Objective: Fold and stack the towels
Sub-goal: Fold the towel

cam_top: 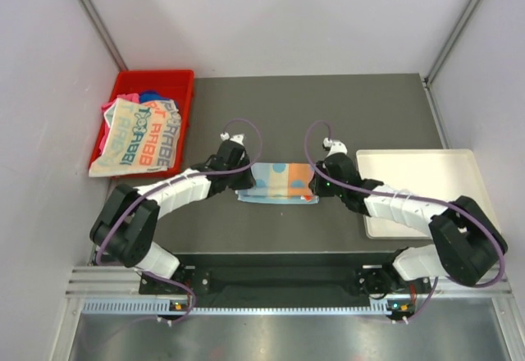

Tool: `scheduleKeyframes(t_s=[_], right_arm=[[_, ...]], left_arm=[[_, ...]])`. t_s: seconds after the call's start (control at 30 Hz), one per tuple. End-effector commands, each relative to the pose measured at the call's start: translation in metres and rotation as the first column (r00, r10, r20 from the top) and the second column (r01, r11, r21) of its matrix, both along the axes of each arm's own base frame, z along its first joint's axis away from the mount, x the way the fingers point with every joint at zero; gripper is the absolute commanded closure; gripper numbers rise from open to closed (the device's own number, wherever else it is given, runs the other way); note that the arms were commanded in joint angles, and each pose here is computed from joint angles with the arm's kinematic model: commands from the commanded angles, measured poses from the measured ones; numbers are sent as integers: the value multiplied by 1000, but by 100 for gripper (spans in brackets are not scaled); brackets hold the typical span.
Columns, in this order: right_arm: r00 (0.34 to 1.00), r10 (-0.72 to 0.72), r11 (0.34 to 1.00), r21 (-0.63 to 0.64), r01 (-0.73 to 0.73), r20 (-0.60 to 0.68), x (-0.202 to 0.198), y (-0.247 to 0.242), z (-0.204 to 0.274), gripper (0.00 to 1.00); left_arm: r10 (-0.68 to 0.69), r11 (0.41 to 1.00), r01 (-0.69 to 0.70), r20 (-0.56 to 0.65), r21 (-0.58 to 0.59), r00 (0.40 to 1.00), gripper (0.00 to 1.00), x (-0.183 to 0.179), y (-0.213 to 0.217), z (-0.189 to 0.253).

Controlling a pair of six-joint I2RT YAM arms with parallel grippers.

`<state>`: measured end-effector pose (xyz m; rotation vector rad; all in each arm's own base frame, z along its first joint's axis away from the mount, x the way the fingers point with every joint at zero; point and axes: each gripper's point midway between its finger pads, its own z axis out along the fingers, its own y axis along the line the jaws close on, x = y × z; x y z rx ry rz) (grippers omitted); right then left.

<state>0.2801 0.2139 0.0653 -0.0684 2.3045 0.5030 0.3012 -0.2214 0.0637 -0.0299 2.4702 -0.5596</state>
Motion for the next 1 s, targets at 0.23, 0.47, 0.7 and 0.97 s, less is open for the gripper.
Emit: scheduleKeyframes(t_s=[0.23, 0.47, 0.7, 0.97], right_arm=[[1000, -1, 999, 42, 2, -13, -22, -5, -17, 82], [999, -5, 1000, 30, 6, -47, -26, -6, -32, 82], [1000, -9, 999, 42, 9, -11, -21, -6, -10, 81], [995, -46, 996, 77, 40, 88, -16, -13, 51, 71]], left_arm=[[17, 1000, -18, -34, -14, 999, 82, -31, 2, -24], [37, 999, -36, -39, 16, 999, 82, -33, 9, -35], [31, 999, -31, 1, 23, 1000, 81, -24, 7, -15], [-6, 1000, 6, 87, 4, 996, 73, -5, -17, 33]])
